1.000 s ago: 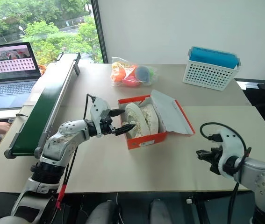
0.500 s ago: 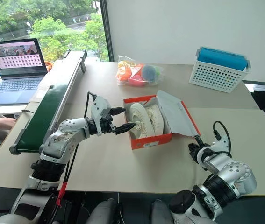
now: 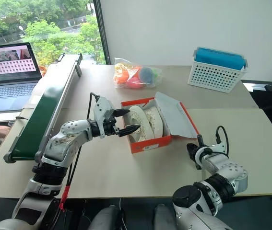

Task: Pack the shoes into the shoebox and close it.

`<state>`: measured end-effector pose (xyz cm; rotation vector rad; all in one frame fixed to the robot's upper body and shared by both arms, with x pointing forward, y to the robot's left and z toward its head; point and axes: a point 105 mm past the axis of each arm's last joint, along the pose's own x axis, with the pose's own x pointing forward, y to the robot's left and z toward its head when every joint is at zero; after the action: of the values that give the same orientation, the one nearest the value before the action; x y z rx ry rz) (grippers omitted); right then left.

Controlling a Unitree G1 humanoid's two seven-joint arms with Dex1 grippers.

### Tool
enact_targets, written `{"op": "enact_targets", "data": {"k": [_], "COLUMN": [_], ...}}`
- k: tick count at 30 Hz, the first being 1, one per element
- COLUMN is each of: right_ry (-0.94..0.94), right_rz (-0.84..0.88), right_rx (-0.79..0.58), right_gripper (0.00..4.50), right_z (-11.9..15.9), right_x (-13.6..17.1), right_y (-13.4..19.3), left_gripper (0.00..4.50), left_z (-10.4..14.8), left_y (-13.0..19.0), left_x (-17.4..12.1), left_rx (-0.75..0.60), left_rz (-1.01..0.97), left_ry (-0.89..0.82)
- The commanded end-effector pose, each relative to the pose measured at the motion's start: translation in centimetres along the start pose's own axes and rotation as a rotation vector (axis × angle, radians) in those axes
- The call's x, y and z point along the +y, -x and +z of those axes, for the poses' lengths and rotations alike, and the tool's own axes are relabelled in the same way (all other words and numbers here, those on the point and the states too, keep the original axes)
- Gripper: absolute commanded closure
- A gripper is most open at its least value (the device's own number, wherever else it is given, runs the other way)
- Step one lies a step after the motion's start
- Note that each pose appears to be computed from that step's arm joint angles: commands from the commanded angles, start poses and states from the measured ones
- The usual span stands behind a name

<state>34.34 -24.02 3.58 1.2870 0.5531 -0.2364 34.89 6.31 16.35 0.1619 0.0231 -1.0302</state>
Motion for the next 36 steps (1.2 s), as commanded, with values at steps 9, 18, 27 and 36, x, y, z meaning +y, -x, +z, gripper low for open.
{"op": "enact_targets", "data": {"k": [9,18,27,36], "right_ry": [-0.099,-0.015,0.170,0.553], "right_rz": [0.107,0.349,0.830,0.952], "right_rx": [-0.060,-0.136,-0.198,0.036], "right_gripper": [4.49,4.49,4.49,4.49], "right_z": [1.7,2.4,-0.1,-7.0], "right_x": [1.4,6.9,16.0,18.9], "right_y": [-2.6,-1.7,5.6,8.4], "left_gripper": [0.00,0.00,0.00,0.00], "left_z": [1.9,2.0,2.5,3.2], "left_y": [0.0,0.1,1.5,3.8], "left_x": [0.3,0.4,1.9,3.9], "left_rx": [-0.045,-0.045,-0.048,-0.051], "left_rz": [0.007,0.012,0.098,0.229], "left_ry": [-0.057,-0.060,-0.062,-0.057]}}
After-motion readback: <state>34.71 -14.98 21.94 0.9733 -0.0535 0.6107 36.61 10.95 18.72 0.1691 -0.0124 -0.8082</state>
